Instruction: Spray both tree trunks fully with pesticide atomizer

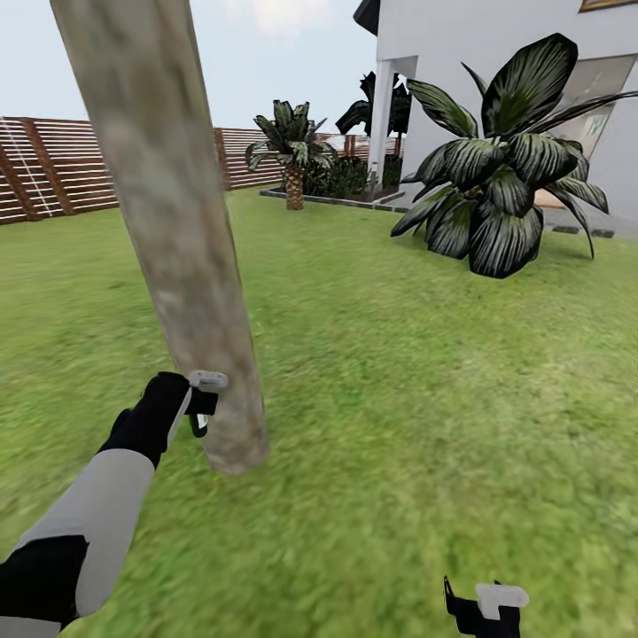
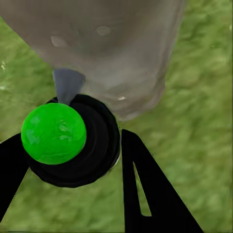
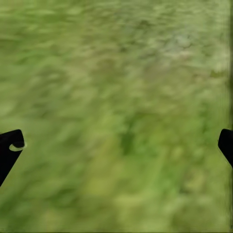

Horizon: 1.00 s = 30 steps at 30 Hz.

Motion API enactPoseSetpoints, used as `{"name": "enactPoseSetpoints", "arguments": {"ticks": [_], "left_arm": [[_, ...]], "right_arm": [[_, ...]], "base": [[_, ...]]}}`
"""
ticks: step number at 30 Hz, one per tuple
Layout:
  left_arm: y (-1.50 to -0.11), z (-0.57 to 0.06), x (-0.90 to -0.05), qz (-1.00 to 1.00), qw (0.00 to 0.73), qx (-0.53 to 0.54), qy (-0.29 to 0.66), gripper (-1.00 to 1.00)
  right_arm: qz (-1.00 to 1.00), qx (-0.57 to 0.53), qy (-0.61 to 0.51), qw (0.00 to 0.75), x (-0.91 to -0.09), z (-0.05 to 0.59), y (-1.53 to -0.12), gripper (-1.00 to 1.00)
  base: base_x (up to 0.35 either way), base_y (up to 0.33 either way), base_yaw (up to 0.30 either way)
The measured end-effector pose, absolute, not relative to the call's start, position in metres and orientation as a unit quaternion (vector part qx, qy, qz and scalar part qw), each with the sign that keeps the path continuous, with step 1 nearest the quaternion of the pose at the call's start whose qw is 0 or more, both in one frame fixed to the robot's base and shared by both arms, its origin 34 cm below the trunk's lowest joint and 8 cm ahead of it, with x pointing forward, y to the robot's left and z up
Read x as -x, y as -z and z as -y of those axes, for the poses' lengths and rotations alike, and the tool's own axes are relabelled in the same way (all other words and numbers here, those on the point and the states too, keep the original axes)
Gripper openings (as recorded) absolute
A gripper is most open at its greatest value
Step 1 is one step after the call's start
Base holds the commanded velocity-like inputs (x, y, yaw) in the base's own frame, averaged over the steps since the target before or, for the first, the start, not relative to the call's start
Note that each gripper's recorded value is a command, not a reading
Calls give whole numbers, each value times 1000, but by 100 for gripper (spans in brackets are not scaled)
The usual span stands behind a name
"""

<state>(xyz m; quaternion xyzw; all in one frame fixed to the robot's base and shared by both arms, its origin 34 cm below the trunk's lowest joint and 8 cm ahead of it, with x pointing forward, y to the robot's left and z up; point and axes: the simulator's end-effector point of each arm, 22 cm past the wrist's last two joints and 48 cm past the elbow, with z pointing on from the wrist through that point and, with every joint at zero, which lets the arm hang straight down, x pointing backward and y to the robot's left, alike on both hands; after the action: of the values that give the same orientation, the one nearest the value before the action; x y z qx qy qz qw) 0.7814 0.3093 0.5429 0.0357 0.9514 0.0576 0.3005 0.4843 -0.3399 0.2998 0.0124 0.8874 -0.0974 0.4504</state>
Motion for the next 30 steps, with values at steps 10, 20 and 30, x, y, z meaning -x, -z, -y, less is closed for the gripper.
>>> {"name": "enactPoseSetpoints", "arguments": {"ticks": [10,20,30], "left_arm": [[-528,-355,-764,-956,283,-15,-76,-100],[-504,-394,-737,-961,263,29,-81,-100],[-495,-334,-743,-962,268,-3,-50,-100]], "right_arm": [[-887,-13,98,450,-484,340,-300,100],[-887,-12,97,450,-484,340,-300,100],[-887,-12,97,451,-484,340,-300,100]], "base": [[8,-272,47],[-18,-273,248],[227,-149,11]]}}
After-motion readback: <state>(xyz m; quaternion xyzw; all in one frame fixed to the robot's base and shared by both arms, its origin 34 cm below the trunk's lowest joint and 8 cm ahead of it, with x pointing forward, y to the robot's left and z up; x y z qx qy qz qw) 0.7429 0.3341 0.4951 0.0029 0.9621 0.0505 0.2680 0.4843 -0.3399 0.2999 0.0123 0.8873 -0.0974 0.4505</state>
